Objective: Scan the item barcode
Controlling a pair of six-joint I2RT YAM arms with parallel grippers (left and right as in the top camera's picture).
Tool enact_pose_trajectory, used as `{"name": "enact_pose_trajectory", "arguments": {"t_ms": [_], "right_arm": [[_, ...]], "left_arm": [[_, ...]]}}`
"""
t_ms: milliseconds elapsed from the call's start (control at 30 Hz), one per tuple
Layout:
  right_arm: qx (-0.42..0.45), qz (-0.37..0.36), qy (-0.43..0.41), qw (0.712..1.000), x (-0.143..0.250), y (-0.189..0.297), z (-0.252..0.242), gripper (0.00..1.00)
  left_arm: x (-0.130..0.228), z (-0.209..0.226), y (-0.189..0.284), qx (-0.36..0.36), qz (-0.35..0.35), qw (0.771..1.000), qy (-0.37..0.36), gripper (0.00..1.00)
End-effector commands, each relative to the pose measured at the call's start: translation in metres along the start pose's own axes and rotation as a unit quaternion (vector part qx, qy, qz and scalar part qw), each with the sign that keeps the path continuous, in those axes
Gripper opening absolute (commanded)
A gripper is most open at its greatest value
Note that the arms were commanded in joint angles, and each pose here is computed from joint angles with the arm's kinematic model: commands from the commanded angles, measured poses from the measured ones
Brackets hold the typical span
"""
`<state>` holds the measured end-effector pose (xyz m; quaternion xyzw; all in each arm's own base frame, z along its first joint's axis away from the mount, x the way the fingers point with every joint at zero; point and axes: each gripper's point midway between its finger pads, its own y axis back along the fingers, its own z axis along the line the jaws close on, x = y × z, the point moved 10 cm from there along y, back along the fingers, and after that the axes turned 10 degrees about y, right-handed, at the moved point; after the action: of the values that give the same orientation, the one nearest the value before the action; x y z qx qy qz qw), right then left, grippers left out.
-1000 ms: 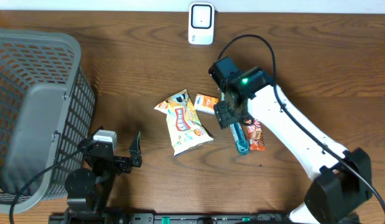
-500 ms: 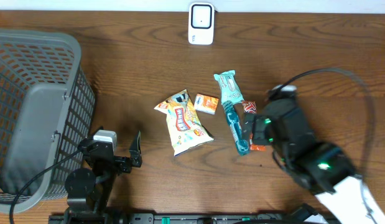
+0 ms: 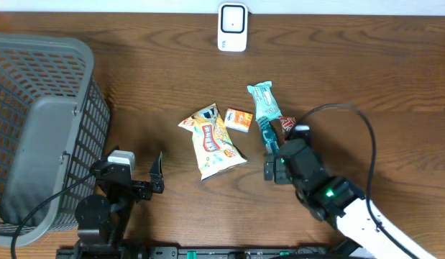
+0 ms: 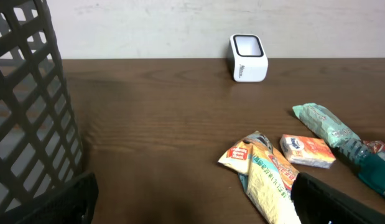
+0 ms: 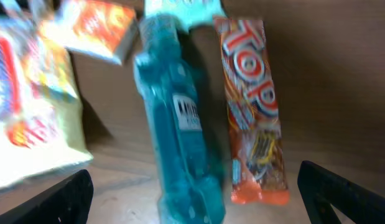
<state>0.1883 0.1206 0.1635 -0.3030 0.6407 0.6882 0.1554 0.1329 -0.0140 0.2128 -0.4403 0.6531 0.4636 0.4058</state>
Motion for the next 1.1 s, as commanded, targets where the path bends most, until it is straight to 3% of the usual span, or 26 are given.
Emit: {"name": "enact_pose_trajectory", "arguments": {"t_ms": [0, 300, 467, 567, 600, 700, 800, 867, 1067], "right_arm": [[0.016, -0.013, 0.017, 1.000, 0.017, -0.009, 0.003, 0.99], [0.001, -0.048, 0.037, 0.998, 0.031, -0.030, 0.005, 0.99], [-0.005, -0.013, 0.049, 0.999, 0.044, -0.055, 0.011, 0.95], [0.005, 0.013, 0.057, 0.998, 0.053, -0.066, 0.011, 0.83], [0.007, 0.018, 0.059, 0.998, 0.055, -0.069, 0.011, 0.74], [0.010, 0.019, 0.059, 0.998, 0.055, -0.071, 0.011, 0.28], [0.008, 0.010, 0.056, 0.998, 0.053, -0.071, 0.012, 0.10], [0.005, 0.000, 0.066, 0.998, 0.047, -0.069, 0.013, 0.01], [-0.025, -0.061, 0.092, 0.994, 0.013, -0.040, 0.019, 0.01]], "left_arm": [[0.001, 0.001, 0.000, -0.004, 0.000, 1.000, -0.006, 0.99], [0.001, 0.001, 0.000, -0.004, 0.000, 1.000, -0.006, 0.99], [0.001, 0.001, 0.000, -0.004, 0.000, 1.000, -0.006, 0.99], [0.001, 0.001, 0.000, -0.004, 0.000, 1.000, -0.006, 0.99], [0.001, 0.001, 0.000, -0.004, 0.000, 1.000, -0.006, 0.99], [0.001, 0.001, 0.000, -0.004, 0.000, 1.000, -0.006, 0.99], [0.001, 0.001, 0.000, -0.004, 0.000, 1.000, -0.006, 0.99], [0.001, 0.001, 0.000, -0.004, 0.000, 1.000, -0.006, 0.99], [0.001, 0.001, 0.000, -0.004, 0.000, 1.000, -0.006, 0.99]]}}
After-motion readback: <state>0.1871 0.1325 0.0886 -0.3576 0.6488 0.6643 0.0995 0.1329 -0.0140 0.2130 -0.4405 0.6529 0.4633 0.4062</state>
